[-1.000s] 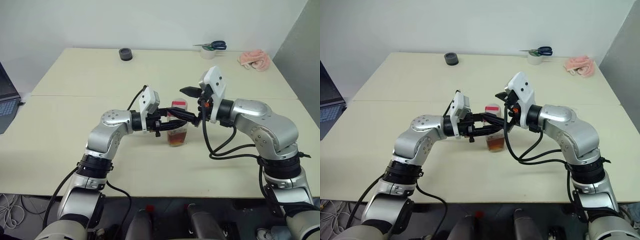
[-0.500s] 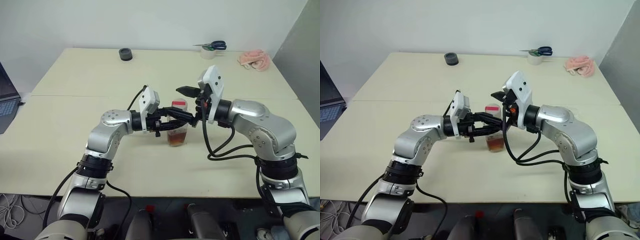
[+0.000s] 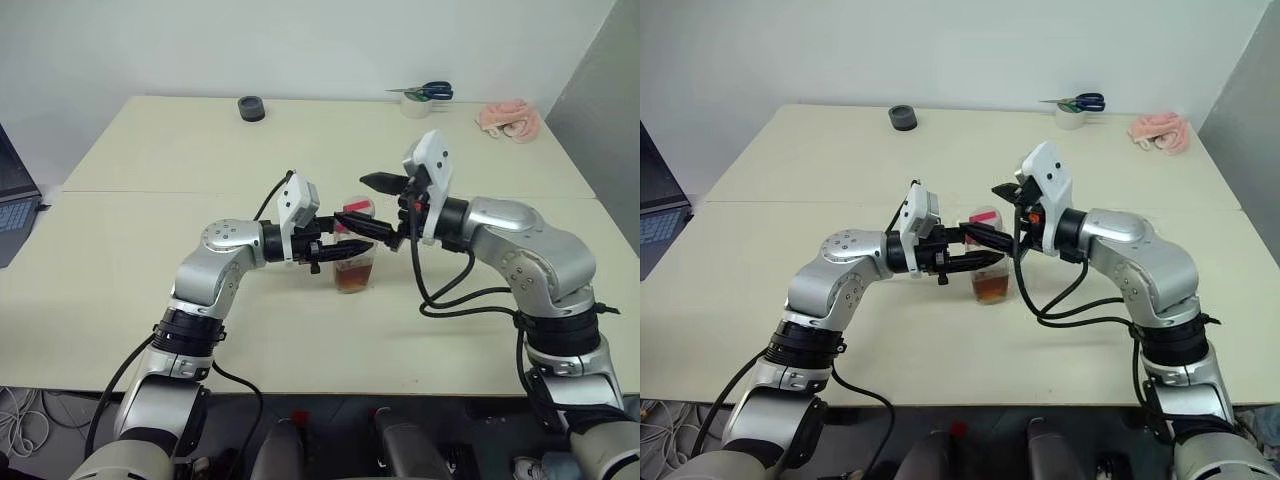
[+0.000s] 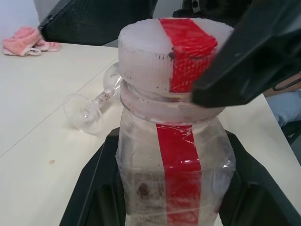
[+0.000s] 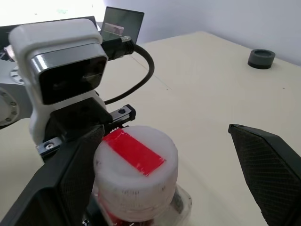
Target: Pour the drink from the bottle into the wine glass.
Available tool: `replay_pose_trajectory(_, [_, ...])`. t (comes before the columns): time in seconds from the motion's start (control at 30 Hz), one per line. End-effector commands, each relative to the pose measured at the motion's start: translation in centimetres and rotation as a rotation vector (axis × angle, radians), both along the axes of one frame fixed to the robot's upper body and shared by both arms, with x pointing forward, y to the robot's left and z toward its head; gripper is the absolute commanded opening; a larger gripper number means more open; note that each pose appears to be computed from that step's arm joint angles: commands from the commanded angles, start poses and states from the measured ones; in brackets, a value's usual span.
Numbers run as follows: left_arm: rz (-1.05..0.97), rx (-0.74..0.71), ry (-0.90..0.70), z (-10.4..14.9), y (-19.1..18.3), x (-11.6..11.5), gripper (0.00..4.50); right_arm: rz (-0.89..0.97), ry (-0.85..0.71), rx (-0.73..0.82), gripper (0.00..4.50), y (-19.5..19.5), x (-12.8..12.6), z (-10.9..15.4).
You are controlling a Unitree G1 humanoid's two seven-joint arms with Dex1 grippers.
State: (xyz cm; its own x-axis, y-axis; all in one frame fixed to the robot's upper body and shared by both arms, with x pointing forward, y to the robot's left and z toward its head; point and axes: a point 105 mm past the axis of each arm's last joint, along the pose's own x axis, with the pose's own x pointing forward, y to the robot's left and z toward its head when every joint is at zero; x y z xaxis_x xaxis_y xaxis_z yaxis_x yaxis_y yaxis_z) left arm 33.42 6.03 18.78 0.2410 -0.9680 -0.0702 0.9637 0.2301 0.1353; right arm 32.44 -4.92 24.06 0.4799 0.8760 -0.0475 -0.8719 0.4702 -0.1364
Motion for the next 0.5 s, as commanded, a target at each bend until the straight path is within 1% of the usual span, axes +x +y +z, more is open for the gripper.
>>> replay_pose_trajectory(0.03, [-0.021, -0.011, -0.064, 1.3, -0.3, -0.4, 1.95, 0.061, -0.044, 0.029, 4.50, -0.4, -1.4, 1.4])
replay_pose_trajectory(0.2, [-0.024, -0.011, -0.065, 1.3, -0.3, -0.4, 1.95, 0.148, -0.044, 0.013, 4.50, 0.1, -2.9, 1.2])
replay_pose_trajectory(0.33, [-0.022, -0.011, -0.066, 1.4, -0.4, -0.4, 1.95, 0.173, -0.043, 0.008, 4.50, 0.5, -3.5, 1.0])
replay_pose_trajectory(0.4, [-0.021, -0.011, -0.066, 1.4, -0.3, -0.4, 1.95, 0.156, -0.047, 0.019, 4.50, 0.6, -3.2, 1.1])
replay_pose_trajectory(0.5, [-0.018, -0.010, -0.067, 1.3, -0.3, -0.4, 1.95, 0.076, -0.057, 0.024, 4.50, 0.7, -1.8, 1.3])
